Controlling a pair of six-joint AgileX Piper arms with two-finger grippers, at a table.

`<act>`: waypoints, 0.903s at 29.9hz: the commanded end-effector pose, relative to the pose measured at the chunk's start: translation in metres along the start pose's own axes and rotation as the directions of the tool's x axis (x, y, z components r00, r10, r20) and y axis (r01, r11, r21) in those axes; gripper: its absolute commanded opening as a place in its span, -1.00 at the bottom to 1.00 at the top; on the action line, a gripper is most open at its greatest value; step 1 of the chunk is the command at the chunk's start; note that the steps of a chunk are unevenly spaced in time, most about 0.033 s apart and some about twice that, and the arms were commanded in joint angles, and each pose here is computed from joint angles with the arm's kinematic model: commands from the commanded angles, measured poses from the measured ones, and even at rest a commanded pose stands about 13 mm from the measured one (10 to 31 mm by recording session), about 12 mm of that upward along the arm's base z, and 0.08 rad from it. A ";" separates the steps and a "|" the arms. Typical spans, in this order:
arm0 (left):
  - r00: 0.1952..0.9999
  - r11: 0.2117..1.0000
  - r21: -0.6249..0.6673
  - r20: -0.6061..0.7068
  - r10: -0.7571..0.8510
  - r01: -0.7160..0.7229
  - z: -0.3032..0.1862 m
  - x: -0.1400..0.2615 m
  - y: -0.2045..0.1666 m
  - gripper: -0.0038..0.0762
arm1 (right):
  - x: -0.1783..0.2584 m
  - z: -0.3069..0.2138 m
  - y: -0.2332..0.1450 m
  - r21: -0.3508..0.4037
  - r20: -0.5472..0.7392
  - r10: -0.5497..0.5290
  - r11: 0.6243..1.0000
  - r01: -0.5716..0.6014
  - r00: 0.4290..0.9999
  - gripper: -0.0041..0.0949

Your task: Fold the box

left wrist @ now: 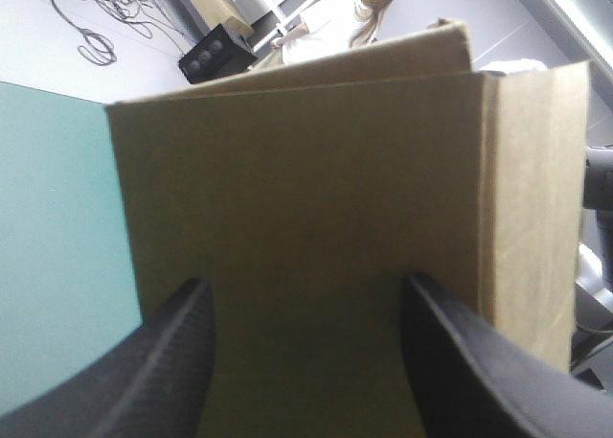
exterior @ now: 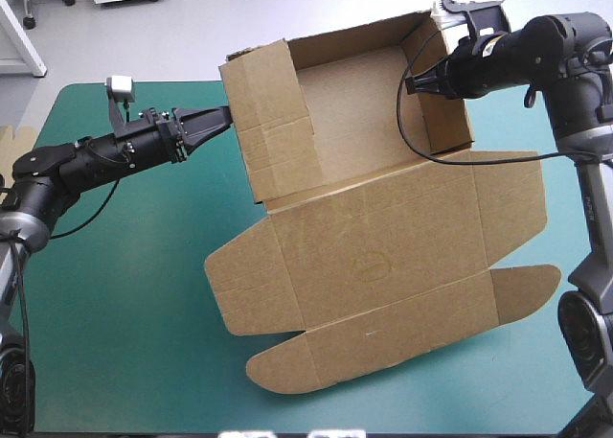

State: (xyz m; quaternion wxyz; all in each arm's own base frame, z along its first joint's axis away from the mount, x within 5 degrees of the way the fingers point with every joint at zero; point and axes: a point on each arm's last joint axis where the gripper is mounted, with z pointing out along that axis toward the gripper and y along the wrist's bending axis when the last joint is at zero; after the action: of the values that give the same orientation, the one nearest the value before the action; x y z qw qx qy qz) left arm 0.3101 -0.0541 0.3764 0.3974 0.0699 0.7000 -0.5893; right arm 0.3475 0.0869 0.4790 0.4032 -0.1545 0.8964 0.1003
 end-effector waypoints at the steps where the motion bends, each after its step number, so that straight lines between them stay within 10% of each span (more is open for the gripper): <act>1: 0.999 0.976 0.216 0.010 0.031 -0.032 0.004 -0.006 -0.047 0.15 | -0.009 -0.031 0.003 0.002 0.115 0.026 1.000 -0.026 0.993 -0.96; 16: 0.998 0.979 0.196 0.010 0.057 -0.058 0.024 -0.005 -0.060 0.15 | -0.011 -0.013 0.000 -0.003 0.104 0.116 0.993 -0.116 0.988 -0.96; 27: 0.979 0.980 -0.070 -0.093 0.179 -0.186 0.024 -0.020 -0.067 0.14 | -0.015 -0.008 -0.001 -0.014 0.141 0.154 0.988 -0.154 0.978 -0.95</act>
State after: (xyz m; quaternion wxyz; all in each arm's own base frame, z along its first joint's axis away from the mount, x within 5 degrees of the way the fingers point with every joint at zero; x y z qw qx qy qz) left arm 0.3100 -0.0862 0.4080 0.3900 0.1361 0.7482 -0.5191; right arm 0.3652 0.0867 0.4644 0.3924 -0.0968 0.9087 0.1046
